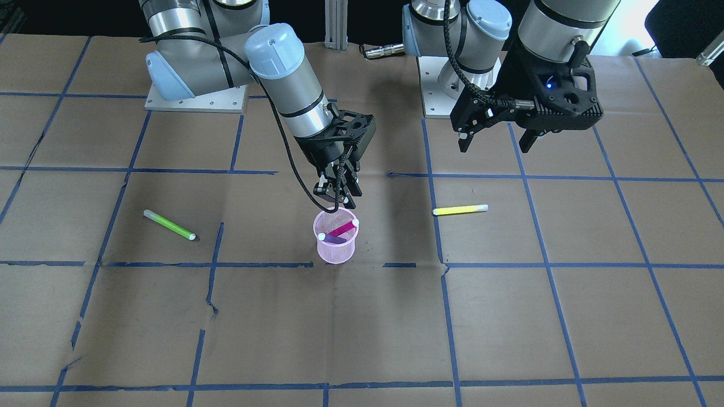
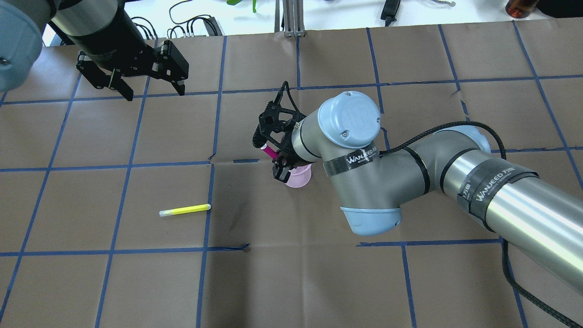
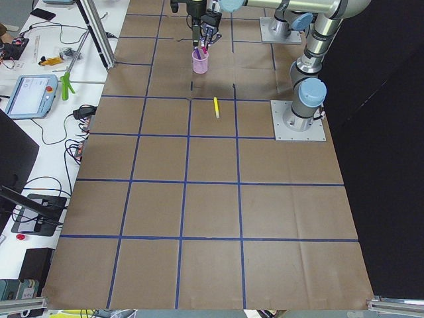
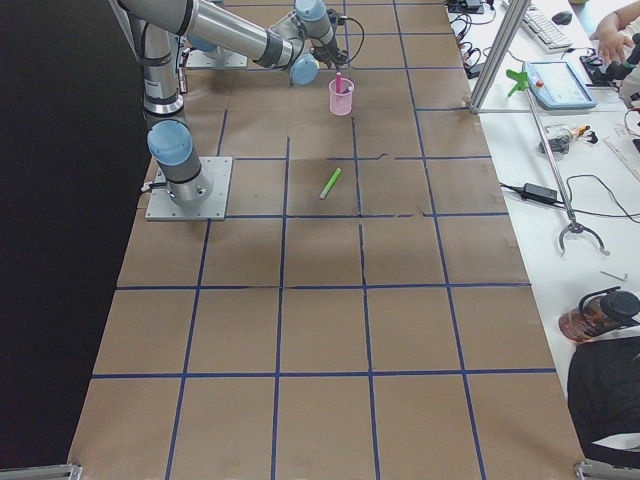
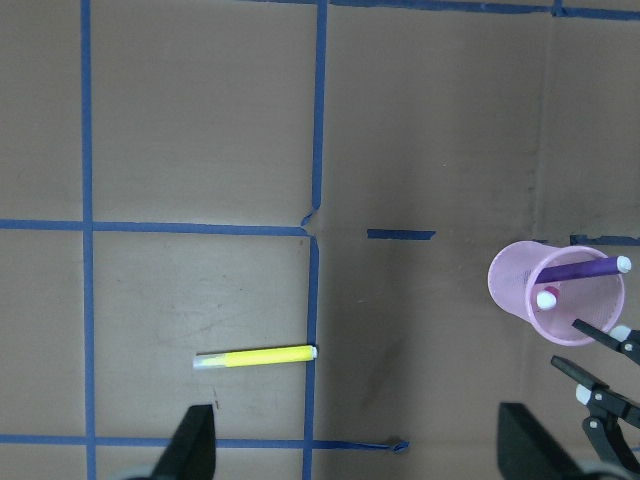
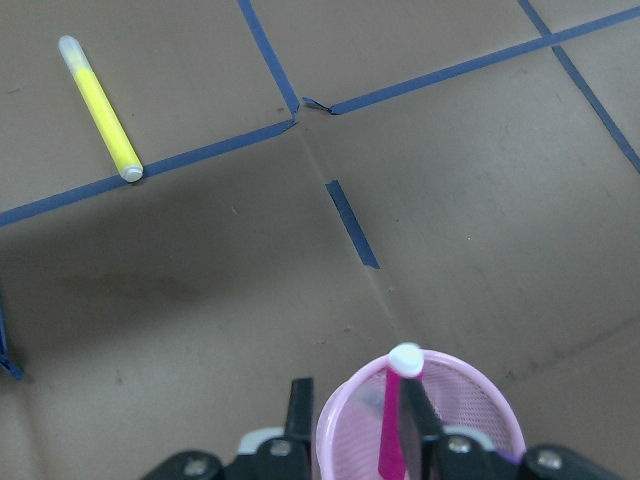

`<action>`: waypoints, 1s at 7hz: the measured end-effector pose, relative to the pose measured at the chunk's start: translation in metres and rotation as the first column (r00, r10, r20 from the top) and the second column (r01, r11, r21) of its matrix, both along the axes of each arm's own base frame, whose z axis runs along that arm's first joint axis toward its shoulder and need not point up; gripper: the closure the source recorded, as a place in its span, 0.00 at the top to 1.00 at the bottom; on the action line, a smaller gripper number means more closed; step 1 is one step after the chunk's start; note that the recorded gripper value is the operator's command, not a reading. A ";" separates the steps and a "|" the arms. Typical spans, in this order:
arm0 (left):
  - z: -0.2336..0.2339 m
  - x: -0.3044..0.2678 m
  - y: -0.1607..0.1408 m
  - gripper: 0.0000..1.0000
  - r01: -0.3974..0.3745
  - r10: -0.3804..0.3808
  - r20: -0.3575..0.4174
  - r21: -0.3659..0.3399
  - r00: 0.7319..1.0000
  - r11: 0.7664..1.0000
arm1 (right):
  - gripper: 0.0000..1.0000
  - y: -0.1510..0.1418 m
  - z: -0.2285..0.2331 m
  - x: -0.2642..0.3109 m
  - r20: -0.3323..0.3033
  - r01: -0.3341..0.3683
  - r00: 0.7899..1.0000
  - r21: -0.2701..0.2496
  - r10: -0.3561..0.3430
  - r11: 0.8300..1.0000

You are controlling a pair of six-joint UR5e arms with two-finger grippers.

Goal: Insert purple and pink pens into pink cup

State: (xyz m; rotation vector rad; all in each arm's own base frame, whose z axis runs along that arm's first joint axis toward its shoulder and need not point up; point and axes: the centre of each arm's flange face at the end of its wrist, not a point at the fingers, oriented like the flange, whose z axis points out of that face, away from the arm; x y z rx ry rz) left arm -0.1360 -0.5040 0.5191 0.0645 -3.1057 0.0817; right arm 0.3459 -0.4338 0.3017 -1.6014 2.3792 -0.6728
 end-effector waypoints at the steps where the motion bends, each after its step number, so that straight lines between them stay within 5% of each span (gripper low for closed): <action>1: 0.001 0.000 0.001 0.99 0.000 0.000 0.001 0.003 1.000 1.000 | 1.00 -0.001 0.002 0.000 0.015 0.007 1.000 0.004 -0.007 1.000; 3: 0.001 0.000 0.001 0.99 0.001 -0.001 0.001 0.005 1.000 1.000 | 1.00 -0.028 0.031 -0.012 0.060 0.108 0.993 -0.020 -0.107 0.994; 4: 0.001 0.000 0.001 0.99 0.002 -0.002 0.001 0.005 1.000 1.000 | 1.00 -0.049 0.051 -0.027 0.089 0.224 0.971 0.008 -0.224 0.975; 5: 0.001 0.000 0.002 0.99 0.003 -0.003 0.001 0.005 1.000 1.000 | 1.00 -0.069 0.065 -0.045 0.093 0.356 0.927 0.095 -0.364 0.930; 7: -0.001 0.000 0.002 0.99 0.004 -0.004 0.001 0.008 1.000 1.000 | 1.00 -0.107 0.093 -0.096 -0.027 0.561 0.813 0.306 -0.582 0.769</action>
